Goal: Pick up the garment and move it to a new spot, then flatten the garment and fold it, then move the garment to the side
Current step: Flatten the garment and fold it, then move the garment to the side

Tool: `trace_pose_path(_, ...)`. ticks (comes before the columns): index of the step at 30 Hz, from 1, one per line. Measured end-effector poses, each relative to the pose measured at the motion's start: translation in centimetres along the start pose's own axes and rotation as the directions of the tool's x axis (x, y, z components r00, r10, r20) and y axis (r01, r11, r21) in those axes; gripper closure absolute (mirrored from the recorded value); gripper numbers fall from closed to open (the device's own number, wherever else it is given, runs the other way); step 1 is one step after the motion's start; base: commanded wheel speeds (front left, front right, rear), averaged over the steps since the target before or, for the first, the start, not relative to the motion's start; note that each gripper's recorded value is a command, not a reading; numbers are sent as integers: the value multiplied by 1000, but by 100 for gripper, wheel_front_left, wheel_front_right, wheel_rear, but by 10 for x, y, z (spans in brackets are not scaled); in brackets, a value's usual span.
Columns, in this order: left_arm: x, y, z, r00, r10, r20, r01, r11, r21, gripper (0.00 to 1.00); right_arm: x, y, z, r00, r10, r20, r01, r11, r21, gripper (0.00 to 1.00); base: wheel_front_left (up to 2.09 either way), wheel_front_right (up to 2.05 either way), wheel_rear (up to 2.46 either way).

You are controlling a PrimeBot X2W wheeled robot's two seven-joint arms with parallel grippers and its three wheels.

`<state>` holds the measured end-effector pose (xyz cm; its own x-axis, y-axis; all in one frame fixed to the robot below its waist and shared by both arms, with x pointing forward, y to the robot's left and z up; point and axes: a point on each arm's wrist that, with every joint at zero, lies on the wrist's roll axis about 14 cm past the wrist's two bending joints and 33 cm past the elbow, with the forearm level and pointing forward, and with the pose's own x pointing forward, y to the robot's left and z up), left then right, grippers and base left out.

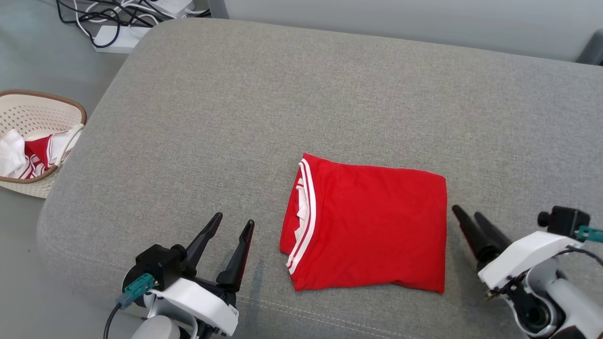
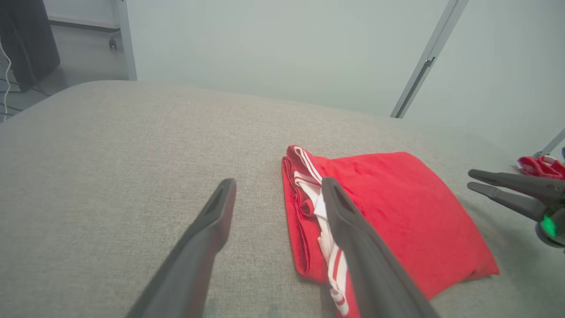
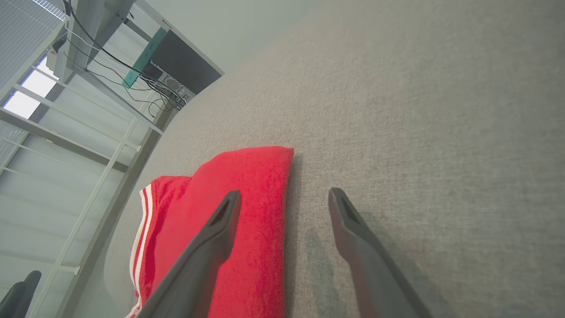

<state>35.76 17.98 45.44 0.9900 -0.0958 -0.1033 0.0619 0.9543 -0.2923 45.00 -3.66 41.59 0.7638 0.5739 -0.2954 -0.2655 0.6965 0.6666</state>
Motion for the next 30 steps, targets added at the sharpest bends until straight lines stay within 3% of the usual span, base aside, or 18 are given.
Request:
trace_pose_path(9, -6, 11, 1, 1000, 29, 0, -29, 999, 16, 0, 6, 22, -50, 990, 51, -133, -43, 997, 65, 0, 0, 0, 0)
trace_pose_path(15, -12, 19, 3, 998, 61, 4, -61, 998, 17, 0, 18, 29, -57, 984, 66, -165, -58, 997, 56, 0, 0, 0, 0)
trace_pose_path(16, -13, 20, 3, 998, 65, 5, -65, 998, 17, 0, 20, 32, -58, 983, 72, -168, -64, 996, 54, 21, 0, 0, 0)
trace_pose_path(17, -14, 21, 3, 998, 68, 6, -68, 998, 17, 0, 22, 35, -57, 983, 79, -168, -71, 996, 55, 58, 0, 0, 0)
trace_pose_path(18, -15, 22, 3, 997, 71, 7, -71, 997, 17, 0, 25, 39, -58, 982, 87, -167, -77, 995, 63, 75, 0, 0, 0)
trace_pose_path(19, -15, 22, 4, 997, 73, 7, -74, 997, 17, 0, 26, 43, -59, 981, 95, -170, -85, 994, 63, 100, 0, 0, 0)
trace_pose_path(26, -16, 23, 11, 997, 74, 31, -74, 997, 18, 0, 25, 50, -48, 987, 106, -120, -100, 994, 51, 100, 0, 0, 0)
trace_pose_path(30, -11, 12, 13, 999, 32, 38, -33, 999, 28, 0, 13, 37, -28, 997, 68, -46, -67, 997, 28, 100, 0, 0, 0)
